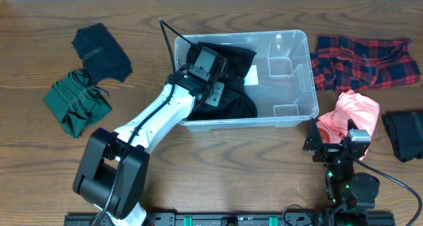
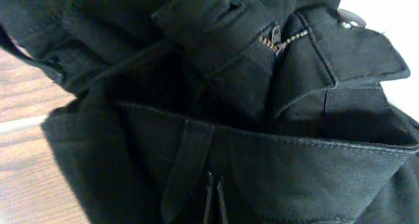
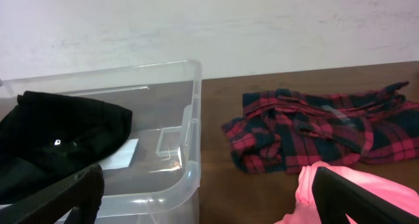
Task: Pack container
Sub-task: 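Withdraw the left gripper back toward the green garment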
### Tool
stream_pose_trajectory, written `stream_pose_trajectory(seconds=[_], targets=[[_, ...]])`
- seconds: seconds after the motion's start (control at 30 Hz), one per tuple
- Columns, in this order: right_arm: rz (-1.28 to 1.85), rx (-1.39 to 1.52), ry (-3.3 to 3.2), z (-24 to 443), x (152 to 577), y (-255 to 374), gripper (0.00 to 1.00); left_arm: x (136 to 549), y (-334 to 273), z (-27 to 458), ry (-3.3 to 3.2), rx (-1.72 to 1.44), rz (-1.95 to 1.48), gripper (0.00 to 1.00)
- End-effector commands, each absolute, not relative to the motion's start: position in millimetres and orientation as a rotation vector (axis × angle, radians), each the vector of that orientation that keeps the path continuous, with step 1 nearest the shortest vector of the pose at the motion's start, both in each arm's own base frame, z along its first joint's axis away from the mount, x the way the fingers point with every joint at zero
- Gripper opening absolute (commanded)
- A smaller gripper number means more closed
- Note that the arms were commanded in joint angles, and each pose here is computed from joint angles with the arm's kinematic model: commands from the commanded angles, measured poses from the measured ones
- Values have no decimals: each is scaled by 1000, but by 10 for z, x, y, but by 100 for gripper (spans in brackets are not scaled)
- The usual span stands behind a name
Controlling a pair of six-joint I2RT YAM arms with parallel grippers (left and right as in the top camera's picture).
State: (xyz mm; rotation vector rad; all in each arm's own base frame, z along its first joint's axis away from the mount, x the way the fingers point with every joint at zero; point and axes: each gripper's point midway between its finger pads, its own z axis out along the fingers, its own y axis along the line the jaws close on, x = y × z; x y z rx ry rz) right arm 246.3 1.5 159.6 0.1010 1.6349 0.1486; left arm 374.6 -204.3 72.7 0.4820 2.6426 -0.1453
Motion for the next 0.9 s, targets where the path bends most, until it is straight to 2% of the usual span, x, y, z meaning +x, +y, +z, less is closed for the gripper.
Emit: stream_pose_trajectory(seconds=[0.0, 0.13, 0.3, 0.5, 0.63, 0.87], targets=[[163, 98, 1635, 1591, 2461, 45, 99, 3742, -2103, 781, 2634, 474, -197, 6], [163, 98, 1635, 1591, 2461, 45, 99, 3810, -2155, 1152, 2547, 460, -241, 6], [163, 98, 1635, 1591, 2461, 45, 99, 3878, -2107, 1866, 2379, 407, -279, 6], [163, 98, 1635, 1591, 2461, 45, 99, 3933, -1443, 2422, 2258, 206, -61, 6], [163, 98, 1635, 1591, 2461, 45, 99, 3946, -851, 2541, 2248, 47, 103, 6], [163, 98, 1635, 1591, 2461, 45, 99, 3876, 155, 2387, 2317, -312, 231, 6]])
